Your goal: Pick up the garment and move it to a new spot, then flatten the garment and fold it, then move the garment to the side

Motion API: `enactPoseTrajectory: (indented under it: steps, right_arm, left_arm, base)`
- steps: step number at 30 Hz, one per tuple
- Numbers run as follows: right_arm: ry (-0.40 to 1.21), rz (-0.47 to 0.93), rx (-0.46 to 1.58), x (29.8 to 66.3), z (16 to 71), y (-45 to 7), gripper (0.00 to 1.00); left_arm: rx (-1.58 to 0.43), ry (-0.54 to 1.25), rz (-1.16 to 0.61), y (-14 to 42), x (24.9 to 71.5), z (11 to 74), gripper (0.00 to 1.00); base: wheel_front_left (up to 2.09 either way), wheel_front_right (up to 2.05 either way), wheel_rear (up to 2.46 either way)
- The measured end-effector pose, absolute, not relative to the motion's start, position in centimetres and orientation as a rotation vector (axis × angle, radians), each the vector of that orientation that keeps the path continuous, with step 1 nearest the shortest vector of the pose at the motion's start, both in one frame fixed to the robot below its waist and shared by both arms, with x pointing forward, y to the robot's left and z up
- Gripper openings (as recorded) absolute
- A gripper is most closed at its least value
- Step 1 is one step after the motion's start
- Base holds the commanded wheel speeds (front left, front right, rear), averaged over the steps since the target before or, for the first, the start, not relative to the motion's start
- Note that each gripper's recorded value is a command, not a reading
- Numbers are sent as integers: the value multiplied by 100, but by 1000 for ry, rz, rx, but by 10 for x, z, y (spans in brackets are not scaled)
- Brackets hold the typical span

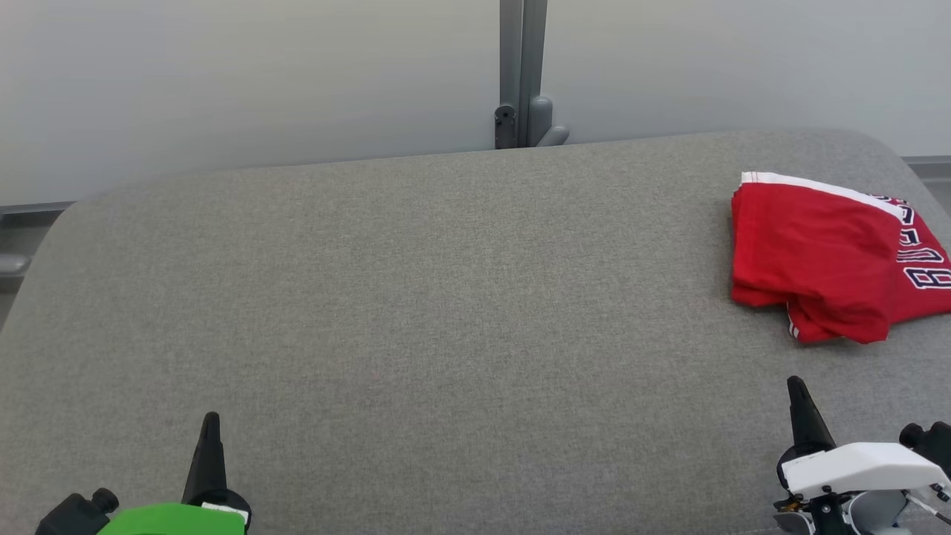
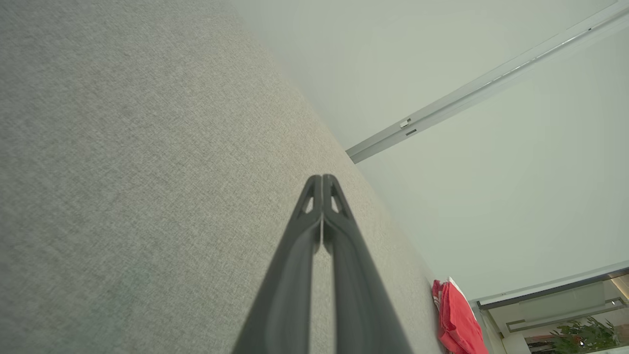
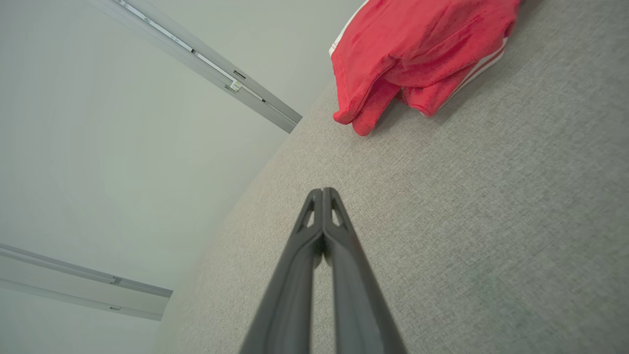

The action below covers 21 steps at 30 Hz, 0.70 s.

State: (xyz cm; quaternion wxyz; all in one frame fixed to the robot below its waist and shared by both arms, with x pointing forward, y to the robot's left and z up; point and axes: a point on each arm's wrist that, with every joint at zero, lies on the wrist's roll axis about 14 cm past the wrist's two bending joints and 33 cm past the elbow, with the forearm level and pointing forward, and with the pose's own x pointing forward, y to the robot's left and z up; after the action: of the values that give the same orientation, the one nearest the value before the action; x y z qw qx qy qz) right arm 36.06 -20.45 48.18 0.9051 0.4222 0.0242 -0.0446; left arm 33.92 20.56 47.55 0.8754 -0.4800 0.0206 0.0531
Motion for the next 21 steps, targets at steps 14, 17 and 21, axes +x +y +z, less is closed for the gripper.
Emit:
enactPoseTrajectory:
  steps: [14, 17, 21]
  right_arm:
    - [43, -84, 1041, 366, 487, -203, 0]
    - [41, -80, 1076, 367, 488, -203, 0]
    - [41, -79, 1120, 368, 489, -203, 0]
  left_arm:
    - [-1137, 36, 99, 205, 349, 482, 0]
    - [-1164, 33, 94, 205, 352, 484, 0]
    - [-1200, 29, 89, 205, 354, 486, 0]
  base:
    - [0, 0, 0]
    - [0, 0, 0]
    - [0, 0, 0]
